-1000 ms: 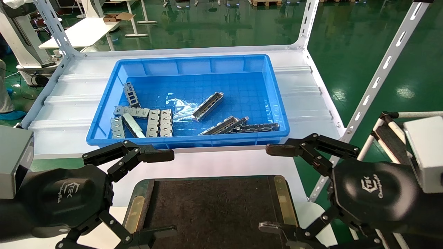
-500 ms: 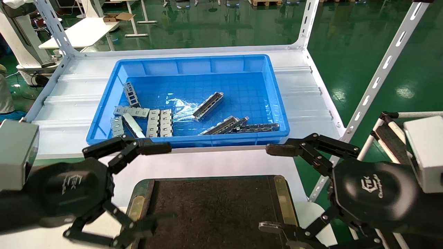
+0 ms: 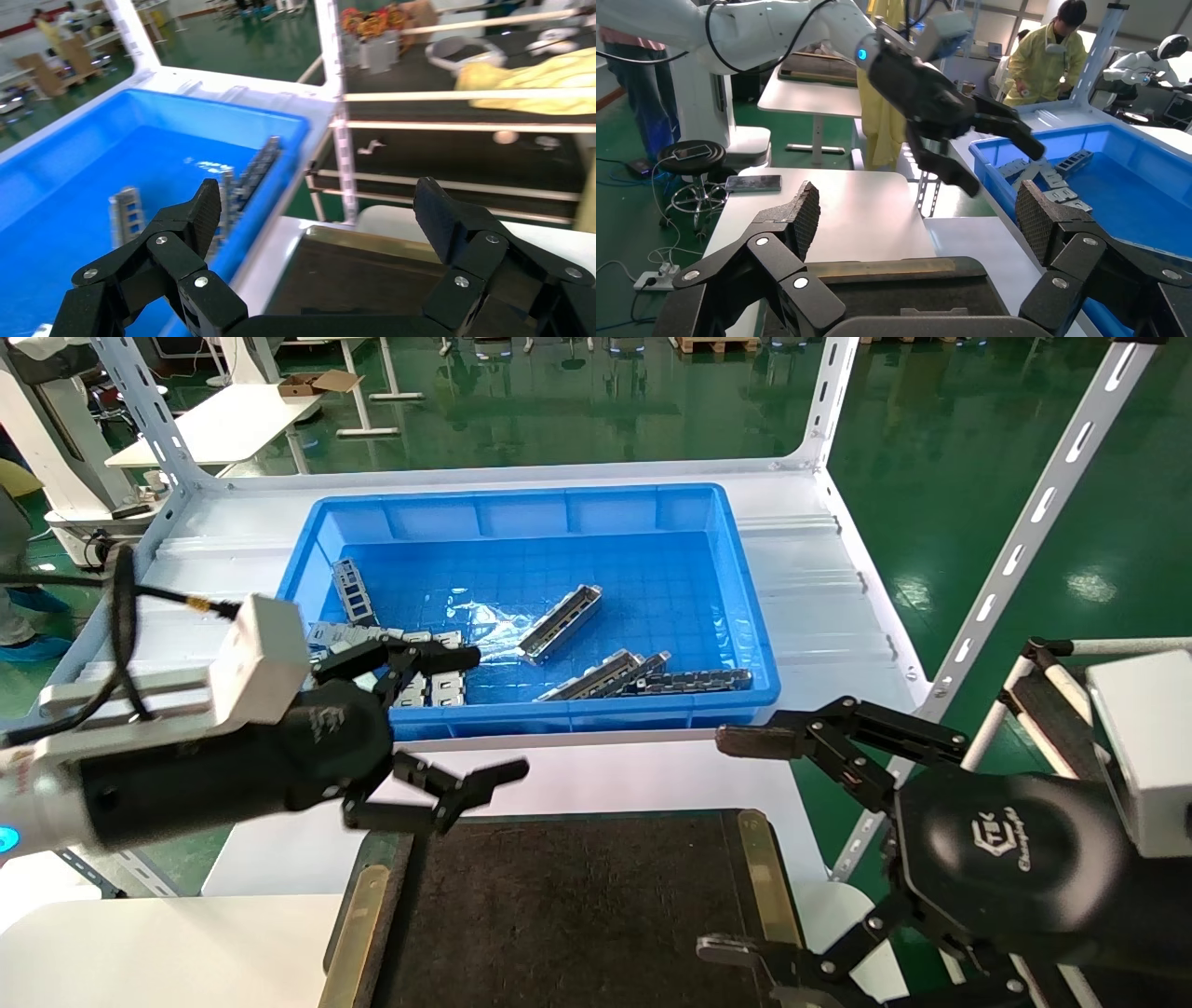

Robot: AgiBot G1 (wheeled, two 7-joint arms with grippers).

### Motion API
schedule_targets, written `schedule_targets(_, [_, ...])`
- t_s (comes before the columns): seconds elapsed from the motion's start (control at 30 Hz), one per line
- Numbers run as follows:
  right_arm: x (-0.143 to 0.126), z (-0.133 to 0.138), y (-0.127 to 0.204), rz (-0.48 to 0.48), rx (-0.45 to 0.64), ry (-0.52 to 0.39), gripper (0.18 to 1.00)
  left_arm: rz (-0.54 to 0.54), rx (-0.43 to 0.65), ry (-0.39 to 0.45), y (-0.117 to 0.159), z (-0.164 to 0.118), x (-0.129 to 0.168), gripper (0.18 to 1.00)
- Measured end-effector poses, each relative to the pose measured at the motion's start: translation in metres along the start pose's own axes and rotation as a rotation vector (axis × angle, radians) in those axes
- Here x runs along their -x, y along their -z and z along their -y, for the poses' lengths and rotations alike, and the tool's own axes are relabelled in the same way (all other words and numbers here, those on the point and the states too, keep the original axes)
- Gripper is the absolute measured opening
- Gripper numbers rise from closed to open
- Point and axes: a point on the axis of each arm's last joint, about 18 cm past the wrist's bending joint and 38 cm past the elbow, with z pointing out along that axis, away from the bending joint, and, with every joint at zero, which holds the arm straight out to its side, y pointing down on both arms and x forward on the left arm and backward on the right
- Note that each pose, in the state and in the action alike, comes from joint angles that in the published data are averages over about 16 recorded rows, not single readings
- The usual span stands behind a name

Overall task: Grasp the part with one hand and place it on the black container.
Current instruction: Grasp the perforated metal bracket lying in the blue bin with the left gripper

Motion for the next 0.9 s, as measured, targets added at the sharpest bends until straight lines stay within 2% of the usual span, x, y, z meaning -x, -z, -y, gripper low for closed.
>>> schedule_targets(0.27, [0.0, 0.0, 0.0, 0.0, 0.0, 0.0, 1.001, 0.115, 0.03, 0.001, -0.043, -0.005, 0.041, 1.001])
schedule_targets(0.53, [0.0, 0.0, 0.0, 0.0, 0.0, 0.0, 1.001, 0.228, 0.058, 0.037, -0.088, -0.017, 0.078, 1.001])
schedule_targets(0.9, [0.0, 0.0, 0.0, 0.0, 0.0, 0.0, 1.001, 0.337, 0.145, 0.1, -0.138, -0.046, 0.106, 1.001])
